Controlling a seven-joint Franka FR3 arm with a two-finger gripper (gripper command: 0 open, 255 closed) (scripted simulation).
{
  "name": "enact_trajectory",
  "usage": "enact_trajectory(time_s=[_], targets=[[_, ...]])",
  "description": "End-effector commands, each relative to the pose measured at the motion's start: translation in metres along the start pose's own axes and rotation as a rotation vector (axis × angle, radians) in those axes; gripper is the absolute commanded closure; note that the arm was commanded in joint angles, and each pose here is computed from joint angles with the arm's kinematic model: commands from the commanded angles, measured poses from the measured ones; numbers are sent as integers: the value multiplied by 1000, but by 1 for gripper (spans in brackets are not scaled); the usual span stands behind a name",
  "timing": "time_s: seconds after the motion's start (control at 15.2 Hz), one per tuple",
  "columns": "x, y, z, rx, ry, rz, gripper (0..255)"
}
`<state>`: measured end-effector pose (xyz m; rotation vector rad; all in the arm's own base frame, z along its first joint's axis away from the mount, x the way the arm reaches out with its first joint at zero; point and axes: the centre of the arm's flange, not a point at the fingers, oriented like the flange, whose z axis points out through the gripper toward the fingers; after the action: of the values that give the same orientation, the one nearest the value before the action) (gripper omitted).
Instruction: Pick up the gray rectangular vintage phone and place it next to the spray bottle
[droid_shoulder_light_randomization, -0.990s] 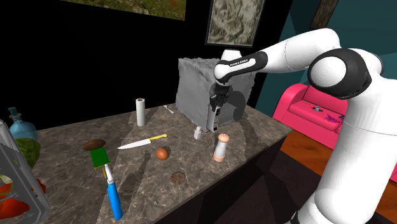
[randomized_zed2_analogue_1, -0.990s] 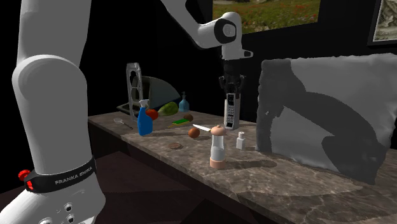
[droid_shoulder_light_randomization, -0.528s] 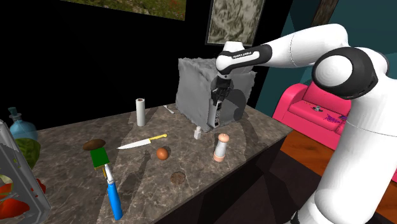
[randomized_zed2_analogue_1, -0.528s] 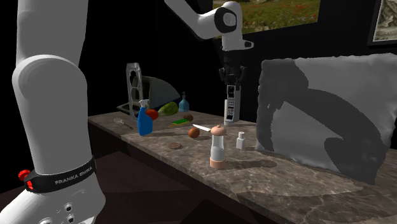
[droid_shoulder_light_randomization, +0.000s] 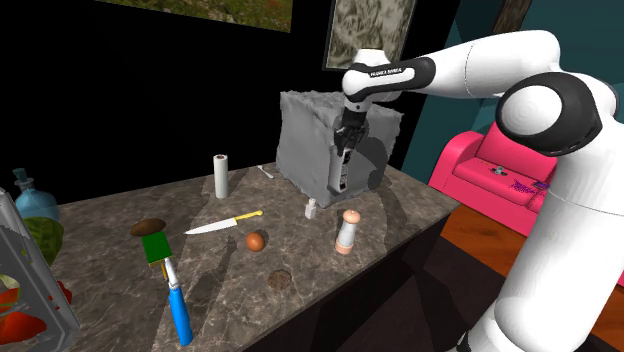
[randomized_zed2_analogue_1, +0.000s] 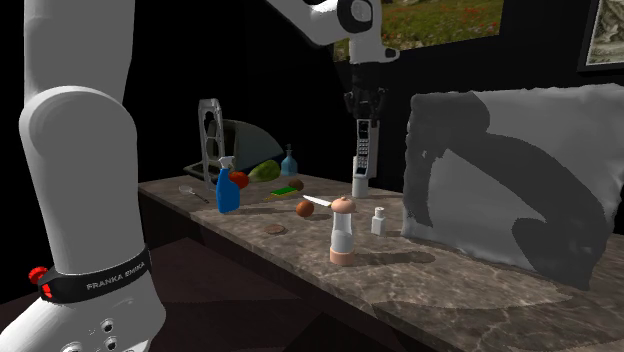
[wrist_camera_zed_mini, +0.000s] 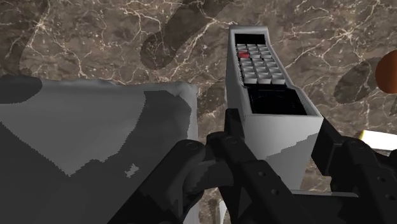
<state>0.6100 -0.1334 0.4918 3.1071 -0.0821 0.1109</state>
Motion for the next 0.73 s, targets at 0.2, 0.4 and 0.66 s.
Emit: enact_trajectory(time_s=[0.2,0.4,0.66], targets=[[3,1,-27,0,0,0,255],[4,1,-43,0,0,0,255],[5,2,-64,0,0,0,255]])
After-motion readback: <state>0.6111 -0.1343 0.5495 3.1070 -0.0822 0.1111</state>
